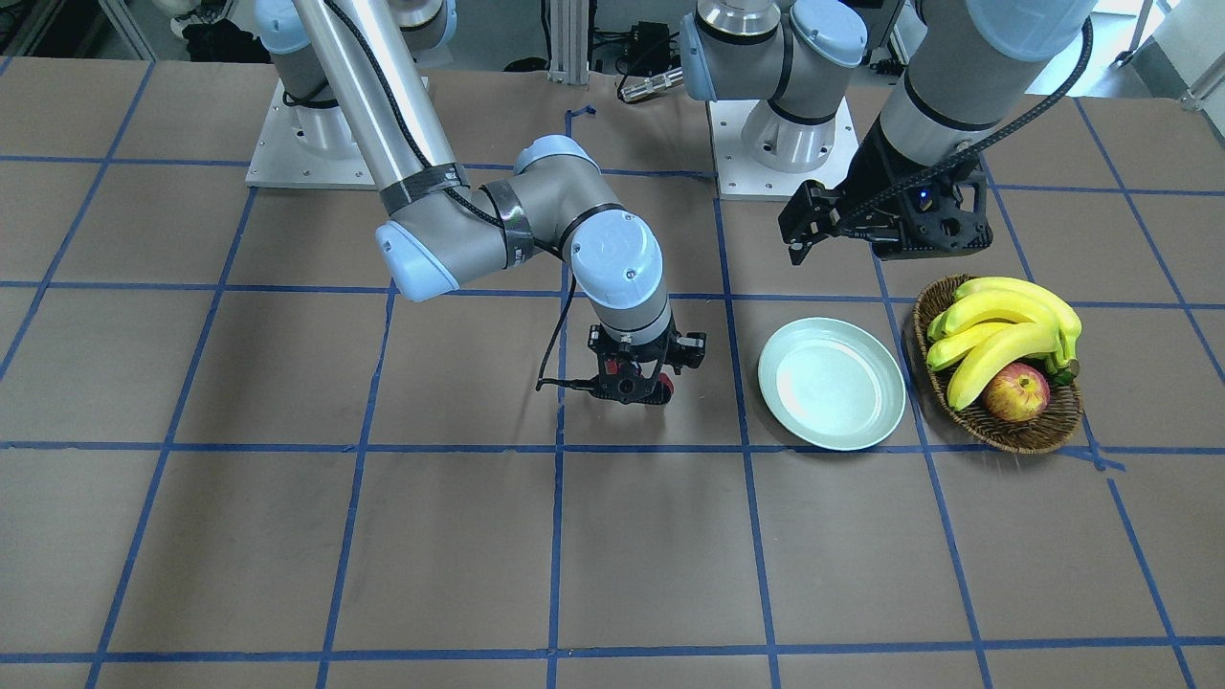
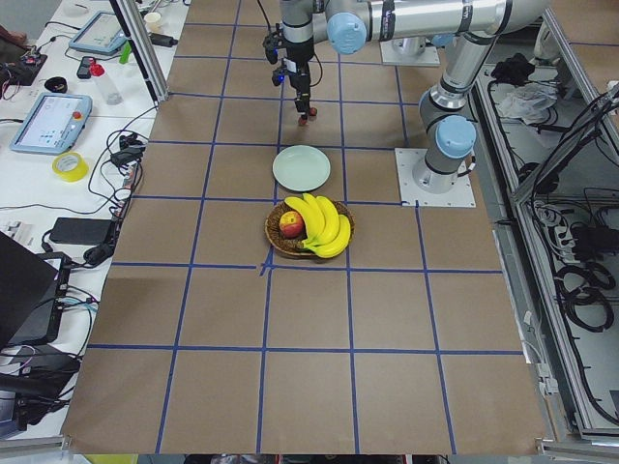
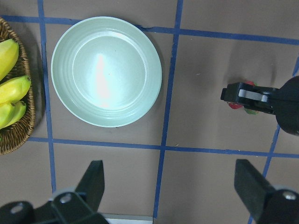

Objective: Collect all strawberries into plate
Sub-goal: 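Carry the strawberry to the other two and release it, then raise the right gripper to rest while the left gripper reaches toward the strawberries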

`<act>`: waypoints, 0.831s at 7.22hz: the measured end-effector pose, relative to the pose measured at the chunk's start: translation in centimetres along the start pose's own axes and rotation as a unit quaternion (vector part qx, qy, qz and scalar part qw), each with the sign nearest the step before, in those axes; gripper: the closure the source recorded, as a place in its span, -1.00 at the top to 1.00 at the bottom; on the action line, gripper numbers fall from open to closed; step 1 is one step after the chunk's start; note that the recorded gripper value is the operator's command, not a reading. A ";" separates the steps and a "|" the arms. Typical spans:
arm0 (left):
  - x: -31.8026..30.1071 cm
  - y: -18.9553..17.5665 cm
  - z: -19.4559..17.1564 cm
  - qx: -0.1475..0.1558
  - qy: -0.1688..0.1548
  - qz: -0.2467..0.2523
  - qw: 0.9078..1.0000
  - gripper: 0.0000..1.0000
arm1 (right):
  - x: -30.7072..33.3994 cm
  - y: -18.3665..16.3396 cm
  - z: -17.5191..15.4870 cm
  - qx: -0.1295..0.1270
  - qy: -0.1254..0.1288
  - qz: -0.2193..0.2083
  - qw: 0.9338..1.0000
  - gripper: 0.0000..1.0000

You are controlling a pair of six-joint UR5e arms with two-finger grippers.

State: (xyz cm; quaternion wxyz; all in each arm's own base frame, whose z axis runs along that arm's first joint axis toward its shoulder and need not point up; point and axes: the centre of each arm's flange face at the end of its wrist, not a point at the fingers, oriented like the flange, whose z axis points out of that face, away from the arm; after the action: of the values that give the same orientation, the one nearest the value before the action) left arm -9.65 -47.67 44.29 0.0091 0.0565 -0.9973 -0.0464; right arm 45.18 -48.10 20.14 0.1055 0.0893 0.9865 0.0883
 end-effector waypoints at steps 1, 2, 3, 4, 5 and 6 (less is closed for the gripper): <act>-0.1 -0.2 0.4 -0.006 0.001 -0.004 1.000 1.00 | 0.1 0.0 0.0 0.002 0.004 0.000 1.000 0.41; -0.1 -0.2 0.6 -0.009 0.001 -0.006 1.000 1.00 | 0.1 -0.1 0.0 0.003 0.006 0.000 1.000 0.44; -0.2 -0.3 0.8 -0.011 0.001 -0.007 1.000 1.00 | 0.1 -0.1 -0.1 0.004 0.007 0.000 1.000 0.58; -0.3 -0.3 0.9 -0.013 0.001 -0.008 1.000 1.00 | 0.1 0.0 -0.8 0.012 0.010 -0.002 1.000 0.63; -0.5 -0.4 1.1 -0.015 0.002 -0.010 1.000 1.00 | 0.4 -0.1 -2.7 0.025 0.016 -0.007 1.000 0.71; -0.6 -0.5 1.3 -0.016 0.002 -0.010 1.000 1.00 | 1.5 -0.6 -5.4 0.037 0.024 -0.012 0.999 0.75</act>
State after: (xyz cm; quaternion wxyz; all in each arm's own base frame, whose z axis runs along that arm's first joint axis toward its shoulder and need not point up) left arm -9.01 -47.98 42.98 0.0112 0.0668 -0.9958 -0.0622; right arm 42.39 -49.21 24.93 0.0799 0.0790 0.9923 0.0529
